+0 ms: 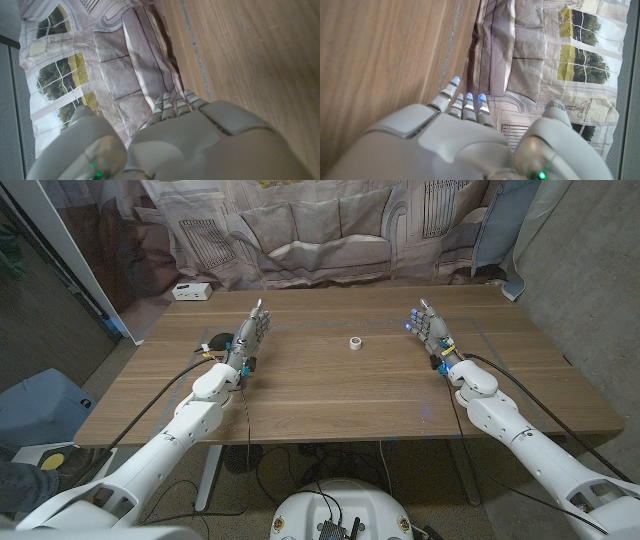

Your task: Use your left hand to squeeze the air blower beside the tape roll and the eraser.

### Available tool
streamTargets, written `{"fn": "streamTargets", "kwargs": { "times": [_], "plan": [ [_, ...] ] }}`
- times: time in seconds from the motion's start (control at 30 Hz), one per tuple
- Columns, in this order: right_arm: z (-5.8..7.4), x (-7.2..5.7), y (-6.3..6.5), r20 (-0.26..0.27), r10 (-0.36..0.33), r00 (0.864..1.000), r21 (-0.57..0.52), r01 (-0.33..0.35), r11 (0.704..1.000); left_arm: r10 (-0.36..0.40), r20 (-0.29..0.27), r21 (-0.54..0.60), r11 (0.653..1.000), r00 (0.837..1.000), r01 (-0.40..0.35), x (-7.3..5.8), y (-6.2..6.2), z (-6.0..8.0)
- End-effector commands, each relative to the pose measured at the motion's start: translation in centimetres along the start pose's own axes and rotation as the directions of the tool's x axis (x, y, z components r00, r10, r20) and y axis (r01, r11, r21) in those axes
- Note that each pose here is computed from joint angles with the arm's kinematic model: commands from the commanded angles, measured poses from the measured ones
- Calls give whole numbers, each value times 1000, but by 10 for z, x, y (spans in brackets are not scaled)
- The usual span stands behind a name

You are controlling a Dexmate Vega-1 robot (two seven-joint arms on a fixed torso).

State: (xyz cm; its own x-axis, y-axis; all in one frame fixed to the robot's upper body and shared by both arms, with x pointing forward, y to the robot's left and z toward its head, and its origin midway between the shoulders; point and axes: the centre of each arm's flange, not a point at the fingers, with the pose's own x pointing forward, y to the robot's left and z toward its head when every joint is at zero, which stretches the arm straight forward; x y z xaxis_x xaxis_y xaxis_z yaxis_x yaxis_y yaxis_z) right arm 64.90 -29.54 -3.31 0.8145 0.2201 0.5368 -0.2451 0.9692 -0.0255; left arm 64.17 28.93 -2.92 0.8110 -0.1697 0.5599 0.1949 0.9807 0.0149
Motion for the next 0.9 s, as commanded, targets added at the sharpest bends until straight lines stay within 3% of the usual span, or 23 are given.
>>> {"fn": "streamTargets", "kwargs": {
  "times": [0.03,0.27,0.67,0.9],
  "plan": [
    [-3,-6,0,-34,58,998,17,-57,998,27,28,-20,999,999,-26,-17,-8,9],
    [1,-8,-2,-3,60,998,13,-60,998,26,55,8,1000,998,-26,-11,-3,14],
    [9,-10,-15,71,38,997,23,-40,999,30,81,34,999,996,-33,-9,-23,22],
    [11,-13,-24,75,97,992,44,-101,994,15,114,37,999,993,-19,-14,-28,20]
  ]
}}
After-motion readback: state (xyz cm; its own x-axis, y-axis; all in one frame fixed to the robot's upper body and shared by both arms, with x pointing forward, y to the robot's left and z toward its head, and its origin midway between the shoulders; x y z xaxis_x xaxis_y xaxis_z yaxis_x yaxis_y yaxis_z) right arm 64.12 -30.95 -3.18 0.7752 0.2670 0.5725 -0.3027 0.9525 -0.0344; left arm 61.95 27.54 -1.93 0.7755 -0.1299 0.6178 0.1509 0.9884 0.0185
